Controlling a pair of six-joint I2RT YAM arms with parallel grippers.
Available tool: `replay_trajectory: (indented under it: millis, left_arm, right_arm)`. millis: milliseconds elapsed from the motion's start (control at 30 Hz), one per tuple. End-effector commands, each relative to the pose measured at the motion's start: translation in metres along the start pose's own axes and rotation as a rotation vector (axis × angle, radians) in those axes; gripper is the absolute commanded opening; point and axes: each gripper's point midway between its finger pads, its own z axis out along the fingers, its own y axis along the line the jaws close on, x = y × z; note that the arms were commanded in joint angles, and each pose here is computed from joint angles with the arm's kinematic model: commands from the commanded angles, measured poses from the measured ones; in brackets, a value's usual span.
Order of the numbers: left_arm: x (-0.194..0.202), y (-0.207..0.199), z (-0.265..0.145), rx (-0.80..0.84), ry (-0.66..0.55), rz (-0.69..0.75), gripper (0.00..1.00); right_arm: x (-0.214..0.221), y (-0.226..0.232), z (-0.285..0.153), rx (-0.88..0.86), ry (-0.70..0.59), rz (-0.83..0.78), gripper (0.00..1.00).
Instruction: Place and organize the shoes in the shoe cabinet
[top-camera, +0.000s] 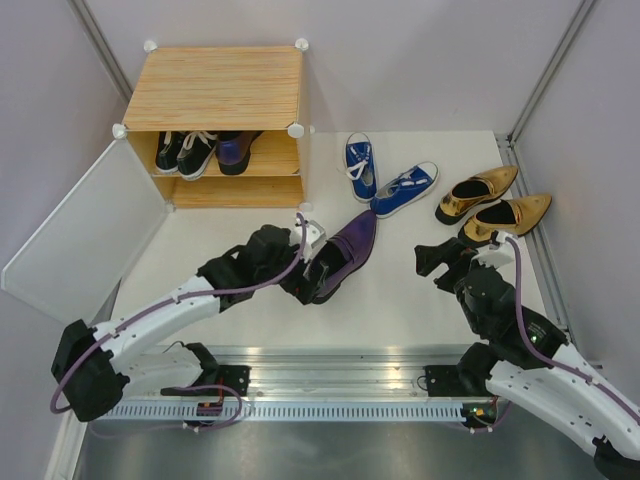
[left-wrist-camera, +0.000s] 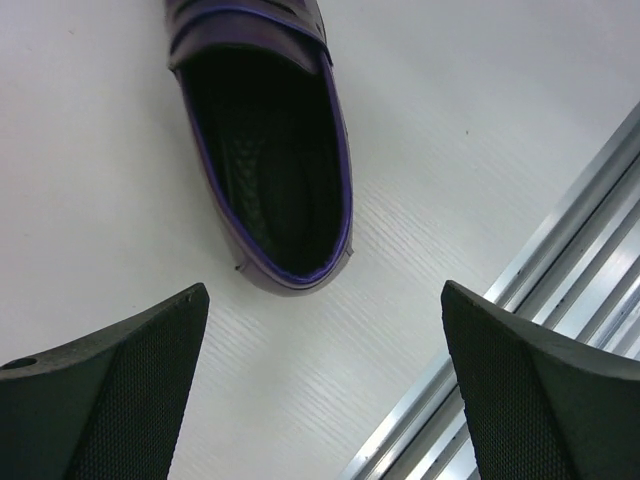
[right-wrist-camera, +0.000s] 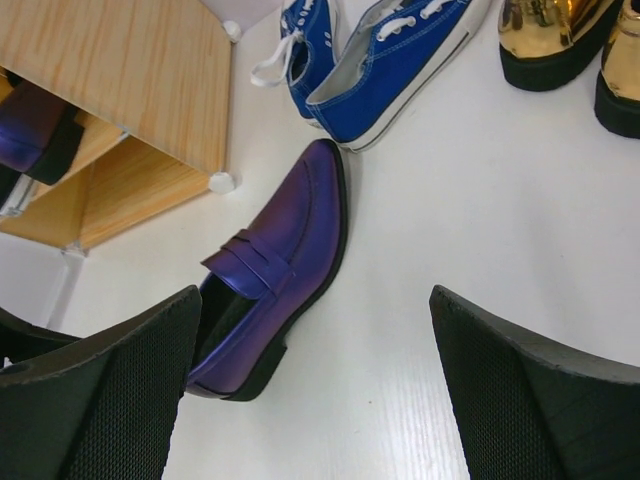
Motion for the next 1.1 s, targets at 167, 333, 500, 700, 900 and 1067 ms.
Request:
replay_trajectory:
  millis: [167, 333, 500, 700, 900, 1067]
  left_arm:
    - [0.019, 0.008, 0.047, -0.070, 0.132, 0.017, 1.00]
    - [0.024, 0.027, 0.051, -0.174, 0.149, 0.030, 1.00]
    - [0.024, 0.012, 0.074, -0.114, 0.131, 0.019, 1.00]
    - [0.035, -0.001, 0.100, -0.074, 0.141, 0.035, 0.99]
    - [0.042, 0.005, 0.113, -0.106, 0.145, 0.028, 0.98]
    - [0.045, 0.008, 0.115, -0.125, 0.135, 0.003, 0.93]
  right_arm:
    - [0.001, -0.017, 0.005, 0.056, -0.021, -0.141, 0.98]
    - [-0.003, -0.018, 0.003, 0.036, -0.052, -0.167, 0.98]
    - [-0.004, -0.016, 0.004, 0.022, -0.055, -0.171, 0.98]
    - [-0.003, -0.014, 0.001, -0.001, -0.048, -0.166, 0.98]
    - [0.002, -0.014, 0.005, 0.005, -0.033, -0.180, 0.98]
    - [0.004, -0.015, 0.007, 0.010, -0.030, -0.187, 0.98]
